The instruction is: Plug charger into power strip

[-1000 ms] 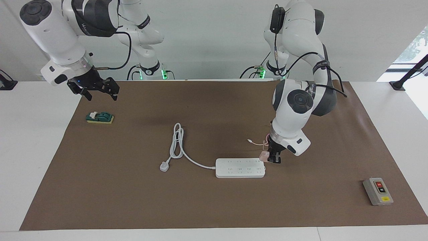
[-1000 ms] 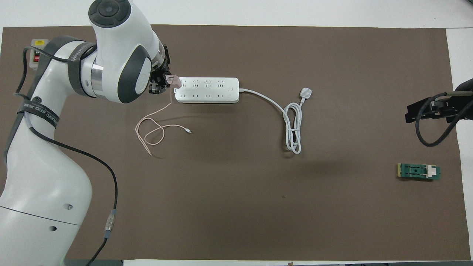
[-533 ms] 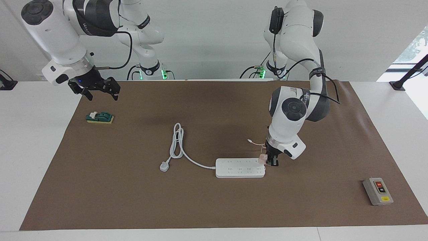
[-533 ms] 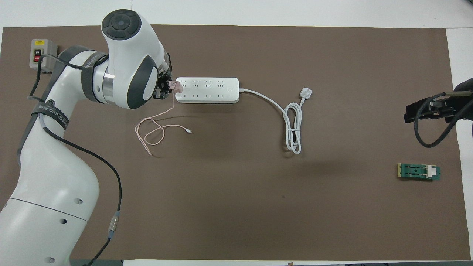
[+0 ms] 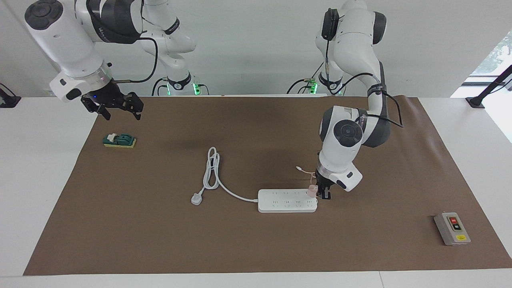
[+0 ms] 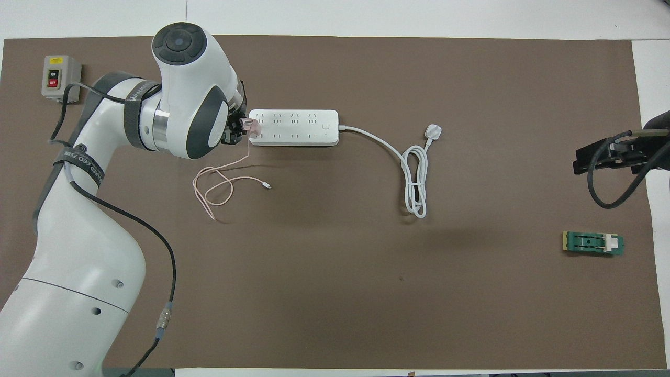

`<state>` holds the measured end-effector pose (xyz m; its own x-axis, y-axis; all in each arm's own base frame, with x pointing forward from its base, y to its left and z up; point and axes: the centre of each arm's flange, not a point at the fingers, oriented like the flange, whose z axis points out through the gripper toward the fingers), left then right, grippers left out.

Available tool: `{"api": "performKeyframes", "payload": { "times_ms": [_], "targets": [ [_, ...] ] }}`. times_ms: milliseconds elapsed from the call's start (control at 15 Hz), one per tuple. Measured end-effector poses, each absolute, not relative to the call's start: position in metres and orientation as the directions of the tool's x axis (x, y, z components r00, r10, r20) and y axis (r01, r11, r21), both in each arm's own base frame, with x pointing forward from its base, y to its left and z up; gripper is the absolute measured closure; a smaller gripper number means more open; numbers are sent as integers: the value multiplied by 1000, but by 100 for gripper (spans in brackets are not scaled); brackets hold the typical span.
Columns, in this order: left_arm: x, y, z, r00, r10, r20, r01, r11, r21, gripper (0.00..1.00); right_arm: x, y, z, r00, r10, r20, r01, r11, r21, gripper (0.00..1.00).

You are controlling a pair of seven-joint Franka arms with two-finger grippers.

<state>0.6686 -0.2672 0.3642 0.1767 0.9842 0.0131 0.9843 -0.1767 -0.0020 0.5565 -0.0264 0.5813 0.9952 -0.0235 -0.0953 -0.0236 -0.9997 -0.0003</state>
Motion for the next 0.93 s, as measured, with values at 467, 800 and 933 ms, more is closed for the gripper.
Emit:
{"api": "performKeyframes", "payload": {
  "times_ms": [467, 800, 933],
  "targets": [
    [664, -276, 364, 183, 983, 14, 983, -183, -5, 69, 557, -26, 581, 995, -23, -95, -24, -1000, 0, 0],
    [661, -277, 362, 184, 983, 15, 983, -183, -12, 69, 557, -26, 581, 995, -23, -95, -24, -1000, 0, 0],
    [660, -277, 361, 182, 983, 15, 983, -181, -12, 69, 557, -26, 581, 995, -24, -95, -24, -1000, 0, 0]
  ]
}}
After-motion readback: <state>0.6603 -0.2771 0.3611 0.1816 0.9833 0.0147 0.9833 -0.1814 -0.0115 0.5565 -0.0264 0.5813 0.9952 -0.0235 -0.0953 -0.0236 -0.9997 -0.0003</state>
